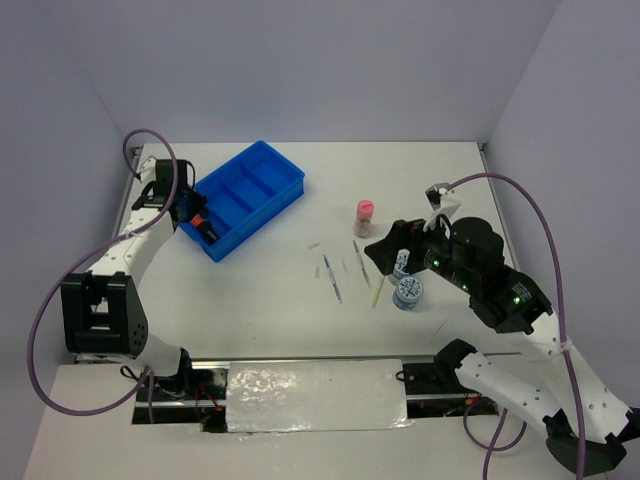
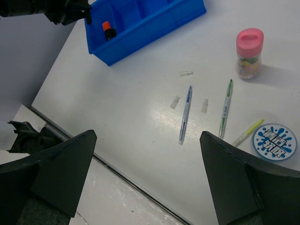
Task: Sort the stationery into containers
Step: Place the pen in the storage box.
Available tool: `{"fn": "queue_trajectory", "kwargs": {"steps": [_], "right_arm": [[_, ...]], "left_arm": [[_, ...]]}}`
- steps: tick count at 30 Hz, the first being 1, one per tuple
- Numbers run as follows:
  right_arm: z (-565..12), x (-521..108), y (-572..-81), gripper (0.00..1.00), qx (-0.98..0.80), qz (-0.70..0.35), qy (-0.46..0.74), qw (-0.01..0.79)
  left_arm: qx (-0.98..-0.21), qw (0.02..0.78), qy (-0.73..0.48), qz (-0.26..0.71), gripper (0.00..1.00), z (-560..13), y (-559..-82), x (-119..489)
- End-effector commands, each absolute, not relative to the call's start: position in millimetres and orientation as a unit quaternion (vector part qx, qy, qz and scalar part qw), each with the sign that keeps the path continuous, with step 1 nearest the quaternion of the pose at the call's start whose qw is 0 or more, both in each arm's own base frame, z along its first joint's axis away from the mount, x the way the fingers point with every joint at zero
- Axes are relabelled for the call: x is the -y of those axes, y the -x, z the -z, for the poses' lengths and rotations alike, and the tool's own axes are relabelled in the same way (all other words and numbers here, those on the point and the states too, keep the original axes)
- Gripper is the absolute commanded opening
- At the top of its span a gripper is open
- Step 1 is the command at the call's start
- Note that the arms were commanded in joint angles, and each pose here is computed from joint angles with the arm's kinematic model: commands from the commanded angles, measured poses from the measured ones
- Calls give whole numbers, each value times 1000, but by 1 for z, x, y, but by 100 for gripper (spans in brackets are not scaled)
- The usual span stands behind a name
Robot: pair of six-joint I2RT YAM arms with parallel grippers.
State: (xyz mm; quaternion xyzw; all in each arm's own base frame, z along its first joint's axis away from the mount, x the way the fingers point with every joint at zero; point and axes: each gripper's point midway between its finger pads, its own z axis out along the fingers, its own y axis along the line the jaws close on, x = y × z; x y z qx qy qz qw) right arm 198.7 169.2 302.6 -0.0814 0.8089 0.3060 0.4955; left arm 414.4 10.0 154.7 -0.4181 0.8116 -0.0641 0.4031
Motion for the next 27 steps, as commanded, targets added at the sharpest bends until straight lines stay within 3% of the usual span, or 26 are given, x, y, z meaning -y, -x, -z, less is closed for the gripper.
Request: {"fn": "queue_trajectory", "kwargs": {"steps": [1, 6, 8, 13, 14, 21, 23, 27], "right_arm": [[-314, -177, -204, 100, -793, -319, 91, 511], [-307, -183, -208, 100, -796, -325, 91, 502], [-304, -187, -209, 100, -799, -329, 92, 495], [-302, -197, -208, 100, -800, -345, 104, 480], [-301, -199, -208, 100, -801, -348, 107, 475], [-264, -203, -230, 97, -842, -303, 83, 439], [-240, -209, -237, 93, -865, -274, 81, 413], [-199, -217, -253, 79, -897, -199, 82, 387]], "left_arm": [[-796, 417, 430, 91, 20, -157, -420, -5], [-800, 401, 440, 71, 28, -140, -412, -9], [-800, 398, 443, 68, 36, -136, -411, -10], [-805, 396, 436, 71, 82, -140, -417, -8], [-805, 397, 436, 73, 85, -142, -416, -7], [-801, 443, 382, 127, 94, -209, -408, 7], [-813, 464, 328, 130, 99, -238, -393, 18], [-838, 480, 225, 128, 99, -271, -351, 44]]}}
